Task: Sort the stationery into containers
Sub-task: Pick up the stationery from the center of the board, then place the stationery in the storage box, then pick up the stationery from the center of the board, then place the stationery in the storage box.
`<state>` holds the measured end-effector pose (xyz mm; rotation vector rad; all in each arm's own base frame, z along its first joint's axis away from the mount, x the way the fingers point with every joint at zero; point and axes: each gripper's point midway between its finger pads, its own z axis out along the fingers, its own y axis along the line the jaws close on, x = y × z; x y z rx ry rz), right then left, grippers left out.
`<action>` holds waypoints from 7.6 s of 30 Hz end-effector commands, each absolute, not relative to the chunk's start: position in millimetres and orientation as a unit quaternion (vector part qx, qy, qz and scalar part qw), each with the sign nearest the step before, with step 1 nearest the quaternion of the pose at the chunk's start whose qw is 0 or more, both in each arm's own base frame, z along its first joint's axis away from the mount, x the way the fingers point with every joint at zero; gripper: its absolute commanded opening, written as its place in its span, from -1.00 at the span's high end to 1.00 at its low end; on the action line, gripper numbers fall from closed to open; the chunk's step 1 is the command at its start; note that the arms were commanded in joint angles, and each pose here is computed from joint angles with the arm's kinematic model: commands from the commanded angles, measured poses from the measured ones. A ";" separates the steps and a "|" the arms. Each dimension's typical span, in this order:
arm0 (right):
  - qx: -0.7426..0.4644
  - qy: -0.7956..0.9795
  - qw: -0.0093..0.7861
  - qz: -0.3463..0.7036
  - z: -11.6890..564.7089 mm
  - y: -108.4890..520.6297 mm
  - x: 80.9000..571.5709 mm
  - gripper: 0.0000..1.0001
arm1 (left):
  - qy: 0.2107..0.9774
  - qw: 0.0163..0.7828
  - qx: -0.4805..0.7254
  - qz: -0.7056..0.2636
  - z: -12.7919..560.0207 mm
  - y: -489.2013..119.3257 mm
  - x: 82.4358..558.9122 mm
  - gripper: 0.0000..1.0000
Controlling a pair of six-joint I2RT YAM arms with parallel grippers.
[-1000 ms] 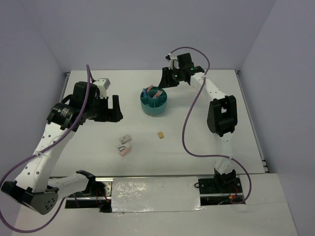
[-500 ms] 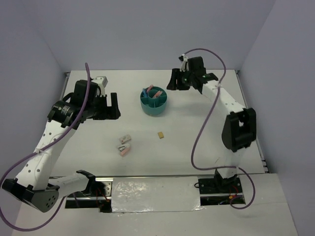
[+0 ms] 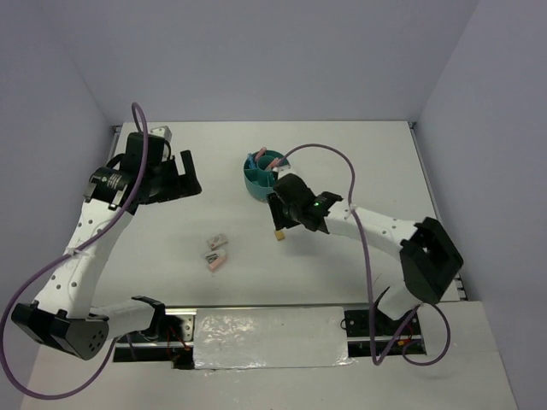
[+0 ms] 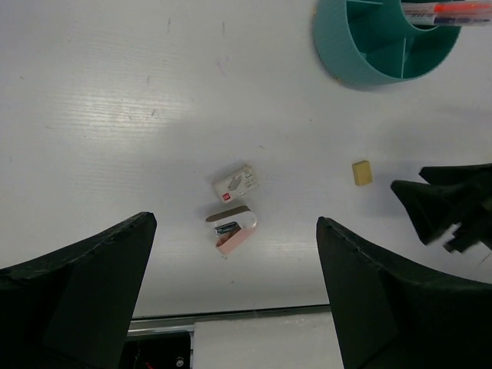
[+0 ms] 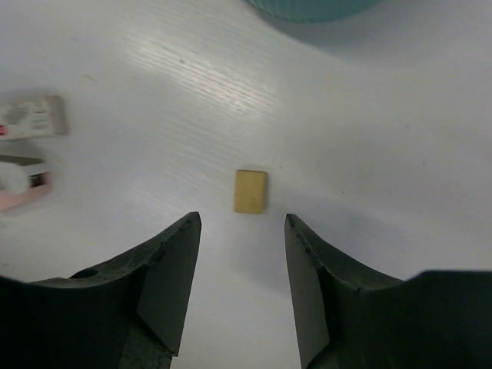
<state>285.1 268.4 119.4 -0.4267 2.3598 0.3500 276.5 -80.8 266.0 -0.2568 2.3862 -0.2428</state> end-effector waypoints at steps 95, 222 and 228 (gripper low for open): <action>-0.197 0.878 0.327 0.290 163.8 250.1 489.6 0.50 | 0.913 0.382 -0.036 -0.140 273.7 -93.0 262.9 -0.99; 0.013 0.780 0.504 0.371 267.5 314.3 283.7 0.07 | 0.821 0.133 -0.340 -0.440 262.2 -297.7 285.7 0.59; 0.027 0.781 0.499 0.374 268.1 317.7 287.0 0.98 | 0.826 0.124 -0.330 -0.441 262.5 -299.6 279.9 0.31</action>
